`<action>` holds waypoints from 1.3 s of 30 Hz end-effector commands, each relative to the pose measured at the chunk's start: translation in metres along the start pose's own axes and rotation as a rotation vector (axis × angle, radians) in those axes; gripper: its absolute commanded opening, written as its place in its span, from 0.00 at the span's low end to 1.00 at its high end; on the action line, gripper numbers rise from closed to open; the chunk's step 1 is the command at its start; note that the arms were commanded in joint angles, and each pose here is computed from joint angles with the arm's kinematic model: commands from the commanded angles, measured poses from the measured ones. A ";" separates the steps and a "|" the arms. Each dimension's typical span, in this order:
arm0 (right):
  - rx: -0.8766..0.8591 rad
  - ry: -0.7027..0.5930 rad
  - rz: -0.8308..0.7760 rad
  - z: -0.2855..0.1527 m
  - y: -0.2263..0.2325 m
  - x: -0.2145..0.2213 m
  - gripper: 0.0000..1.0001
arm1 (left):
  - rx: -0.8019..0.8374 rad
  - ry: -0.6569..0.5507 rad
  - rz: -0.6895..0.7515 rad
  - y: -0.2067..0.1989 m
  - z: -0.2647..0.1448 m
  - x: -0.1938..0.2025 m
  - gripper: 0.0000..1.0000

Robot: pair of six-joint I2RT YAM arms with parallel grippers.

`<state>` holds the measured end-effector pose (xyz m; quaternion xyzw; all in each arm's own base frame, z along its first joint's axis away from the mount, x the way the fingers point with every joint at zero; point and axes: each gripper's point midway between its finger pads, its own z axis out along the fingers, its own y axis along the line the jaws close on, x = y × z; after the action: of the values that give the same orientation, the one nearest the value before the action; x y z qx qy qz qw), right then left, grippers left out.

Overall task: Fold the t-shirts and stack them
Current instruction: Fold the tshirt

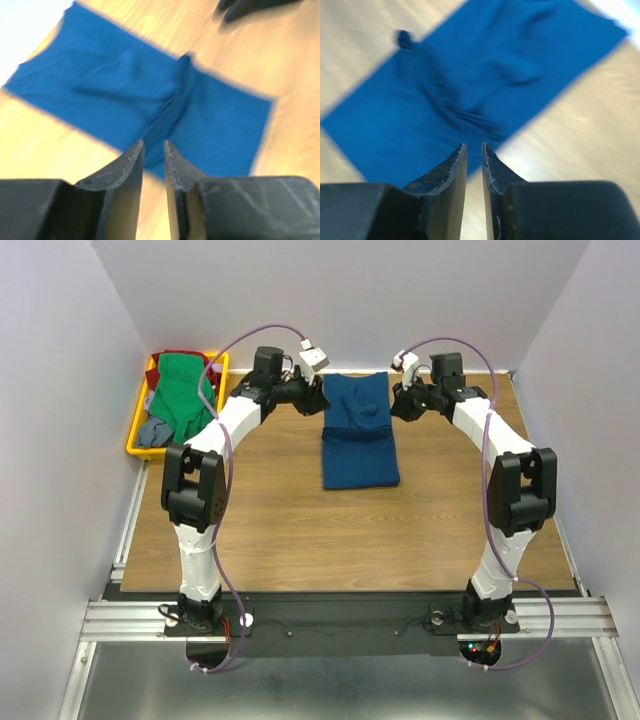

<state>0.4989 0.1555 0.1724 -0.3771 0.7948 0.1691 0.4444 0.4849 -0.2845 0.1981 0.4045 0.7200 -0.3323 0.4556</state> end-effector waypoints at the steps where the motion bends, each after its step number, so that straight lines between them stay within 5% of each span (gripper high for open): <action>1: -0.257 0.002 0.332 0.024 0.049 0.014 0.20 | 0.135 -0.051 -0.294 -0.030 0.017 0.010 0.31; 18: -0.362 0.004 0.759 0.106 0.012 0.055 0.17 | 0.225 -0.150 -0.679 0.012 0.090 0.054 0.29; 27: -0.398 0.066 1.038 0.114 0.006 0.103 0.18 | 0.189 -0.162 -0.843 0.038 0.085 0.094 0.31; 36: -0.445 -0.037 0.868 0.042 0.024 0.031 0.35 | 0.286 -0.258 -0.529 -0.015 0.016 0.008 0.35; 39: -0.483 -0.048 0.861 0.014 0.044 0.018 0.36 | 0.311 -0.238 -0.532 -0.046 0.002 0.008 0.36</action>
<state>0.4844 0.1838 0.0839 -0.0541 0.8319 0.5119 0.2072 0.4728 -0.2991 0.0914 0.1197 0.7572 -0.5778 0.2799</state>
